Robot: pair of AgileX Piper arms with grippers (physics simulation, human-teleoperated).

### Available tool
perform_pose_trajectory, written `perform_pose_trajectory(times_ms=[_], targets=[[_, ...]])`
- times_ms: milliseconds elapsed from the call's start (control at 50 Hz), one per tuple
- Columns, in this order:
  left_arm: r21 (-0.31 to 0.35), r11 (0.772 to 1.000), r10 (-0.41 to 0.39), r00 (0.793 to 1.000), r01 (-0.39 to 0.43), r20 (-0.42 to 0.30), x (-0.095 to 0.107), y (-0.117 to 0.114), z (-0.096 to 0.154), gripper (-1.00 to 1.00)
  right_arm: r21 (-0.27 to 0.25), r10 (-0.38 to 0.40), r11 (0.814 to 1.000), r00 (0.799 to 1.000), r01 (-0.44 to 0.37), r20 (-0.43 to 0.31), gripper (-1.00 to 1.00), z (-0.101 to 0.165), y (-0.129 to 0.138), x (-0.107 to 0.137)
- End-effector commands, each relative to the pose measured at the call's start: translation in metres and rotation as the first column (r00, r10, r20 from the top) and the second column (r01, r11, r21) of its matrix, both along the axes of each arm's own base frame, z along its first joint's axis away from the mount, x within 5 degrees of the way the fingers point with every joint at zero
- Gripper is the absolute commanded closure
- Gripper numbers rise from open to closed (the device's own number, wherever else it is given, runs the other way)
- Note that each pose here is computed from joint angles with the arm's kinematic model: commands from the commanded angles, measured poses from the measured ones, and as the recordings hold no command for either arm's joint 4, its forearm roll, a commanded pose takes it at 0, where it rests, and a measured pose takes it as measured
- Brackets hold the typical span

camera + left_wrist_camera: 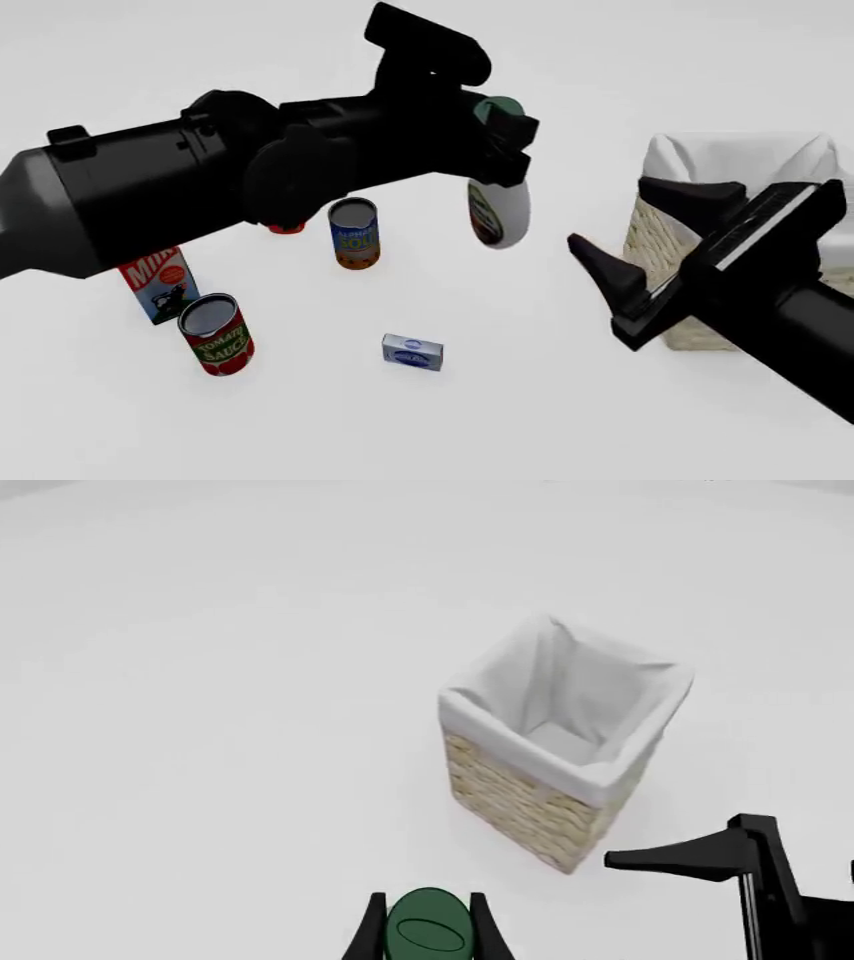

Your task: Pick the salad dressing and place it in the basket.

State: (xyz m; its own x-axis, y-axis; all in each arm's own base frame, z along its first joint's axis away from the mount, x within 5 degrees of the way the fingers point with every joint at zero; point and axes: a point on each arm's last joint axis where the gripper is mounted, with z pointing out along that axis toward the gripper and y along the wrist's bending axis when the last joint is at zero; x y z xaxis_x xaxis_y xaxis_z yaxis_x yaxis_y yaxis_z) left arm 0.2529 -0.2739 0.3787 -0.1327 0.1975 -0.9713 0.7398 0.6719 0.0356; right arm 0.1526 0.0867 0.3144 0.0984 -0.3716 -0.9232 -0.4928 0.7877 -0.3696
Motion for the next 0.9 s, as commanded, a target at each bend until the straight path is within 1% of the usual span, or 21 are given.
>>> perform_pose_trajectory(times_ms=[20, 120, 180, 400, 480, 680, 900], targets=[[-0.017, 1.000, -0.016, 1.000, 0.017, 0.007, -0.007, -0.001, 0.007, 1.00, -0.011, 0.028, 1.000, 0.999, -0.028, 0.039, -1.00, -0.001, 0.011, 0.009], [-0.019, 1.000, -0.024, 1.000, 0.024, 0.009, -0.011, -0.002, 0.008, 1.00, -0.020, 0.032, 0.999, 0.998, -0.030, 0.057, -1.00, -0.004, 0.013, 0.013], [-0.021, 0.999, -0.026, 1.000, 0.026, 0.005, -0.012, -0.002, 0.008, 1.00, -0.014, 0.041, 0.999, 0.997, -0.041, 0.068, -1.00, -0.003, 0.016, 0.013], [-0.029, 0.999, -0.037, 0.999, 0.037, 0.000, -0.017, -0.004, 0.008, 1.00, -0.007, 0.040, 0.999, 0.995, -0.039, 0.093, -1.00, -0.008, 0.018, 0.018], [-0.033, 0.999, -0.042, 0.999, 0.042, 0.000, -0.020, -0.004, 0.010, 1.00, 0.005, 0.043, 0.999, 0.994, -0.044, 0.099, -1.00, -0.009, 0.020, 0.018], [-0.038, 0.998, -0.048, 0.999, 0.048, -0.005, -0.022, -0.005, 0.010, 1.00, 0.023, 0.066, 0.997, 0.992, -0.068, 0.103, -1.00, -0.009, 0.026, 0.018], [-0.046, 0.997, -0.056, 0.998, 0.056, -0.007, -0.026, -0.006, 0.011, 1.00, 0.035, 0.075, 0.996, 0.994, -0.079, 0.085, -1.00, -0.015, 0.031, 0.022]])
